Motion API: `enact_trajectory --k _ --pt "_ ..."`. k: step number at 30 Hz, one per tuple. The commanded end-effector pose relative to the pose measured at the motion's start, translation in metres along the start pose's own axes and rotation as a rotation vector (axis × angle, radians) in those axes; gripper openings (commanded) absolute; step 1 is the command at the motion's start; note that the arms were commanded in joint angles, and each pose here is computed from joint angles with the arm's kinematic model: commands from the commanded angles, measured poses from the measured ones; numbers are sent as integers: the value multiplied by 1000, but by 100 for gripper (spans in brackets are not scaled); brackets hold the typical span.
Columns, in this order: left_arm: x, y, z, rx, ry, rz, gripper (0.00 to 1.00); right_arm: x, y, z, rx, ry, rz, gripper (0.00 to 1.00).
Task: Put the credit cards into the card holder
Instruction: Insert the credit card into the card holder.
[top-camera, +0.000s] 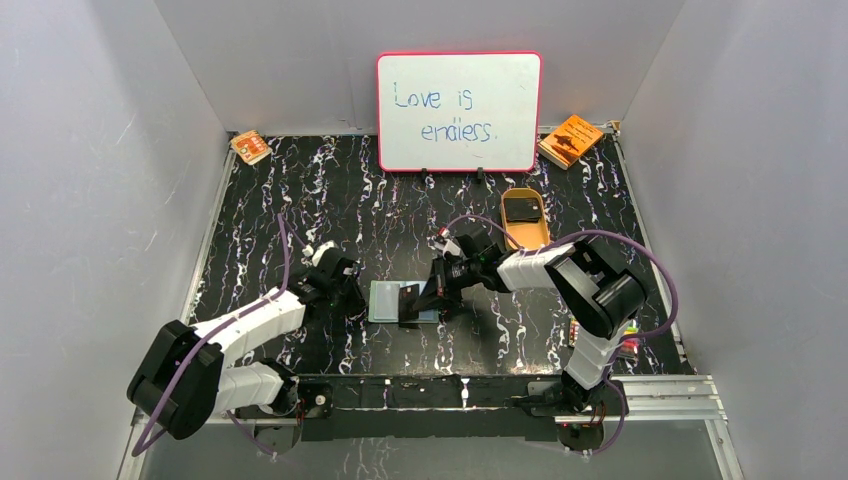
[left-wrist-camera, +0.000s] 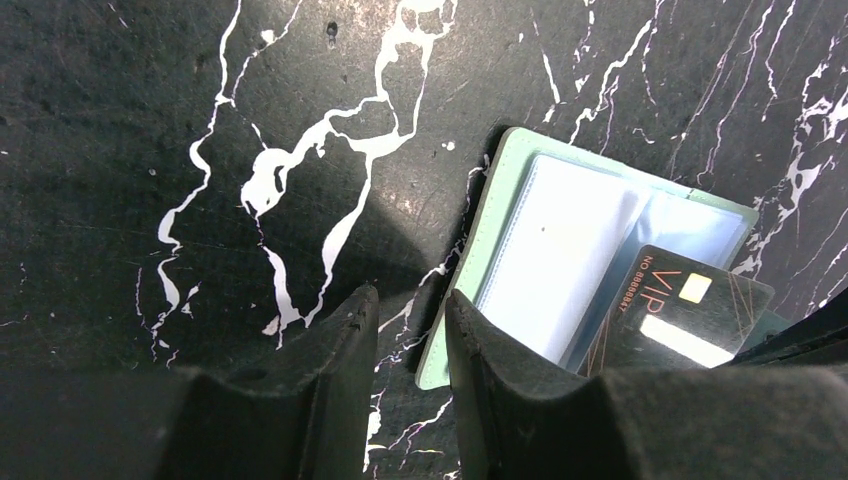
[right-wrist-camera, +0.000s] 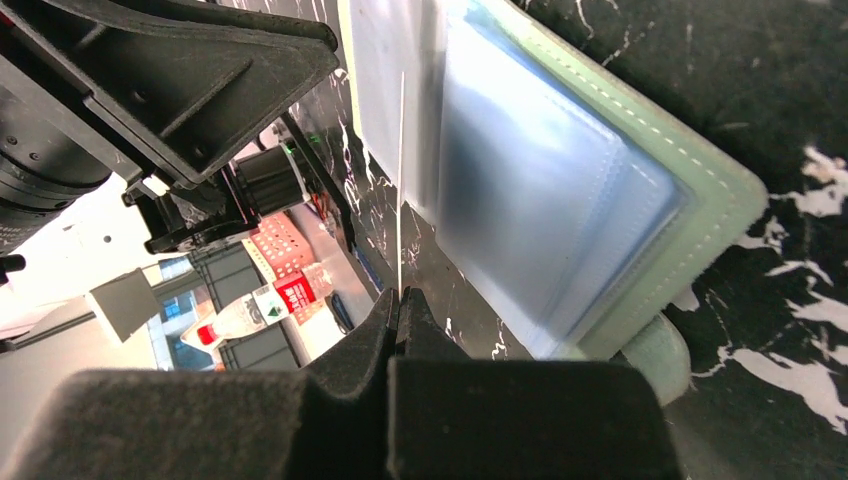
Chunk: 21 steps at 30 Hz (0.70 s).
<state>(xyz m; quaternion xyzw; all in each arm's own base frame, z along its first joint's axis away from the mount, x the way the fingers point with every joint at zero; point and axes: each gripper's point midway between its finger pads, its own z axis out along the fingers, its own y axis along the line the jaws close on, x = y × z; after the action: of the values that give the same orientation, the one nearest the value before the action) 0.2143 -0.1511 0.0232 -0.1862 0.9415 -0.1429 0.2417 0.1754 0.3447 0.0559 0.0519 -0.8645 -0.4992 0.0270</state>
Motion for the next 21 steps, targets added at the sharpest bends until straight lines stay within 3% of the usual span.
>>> enact_trajectory --k 1,21 --pt "-1 10 1 -35 -13 8 29 -1 7 -5 -43 0 0 0" --pt "5 9 3 -20 9 -1 28 -1 -2 4 -35 37 40 0"
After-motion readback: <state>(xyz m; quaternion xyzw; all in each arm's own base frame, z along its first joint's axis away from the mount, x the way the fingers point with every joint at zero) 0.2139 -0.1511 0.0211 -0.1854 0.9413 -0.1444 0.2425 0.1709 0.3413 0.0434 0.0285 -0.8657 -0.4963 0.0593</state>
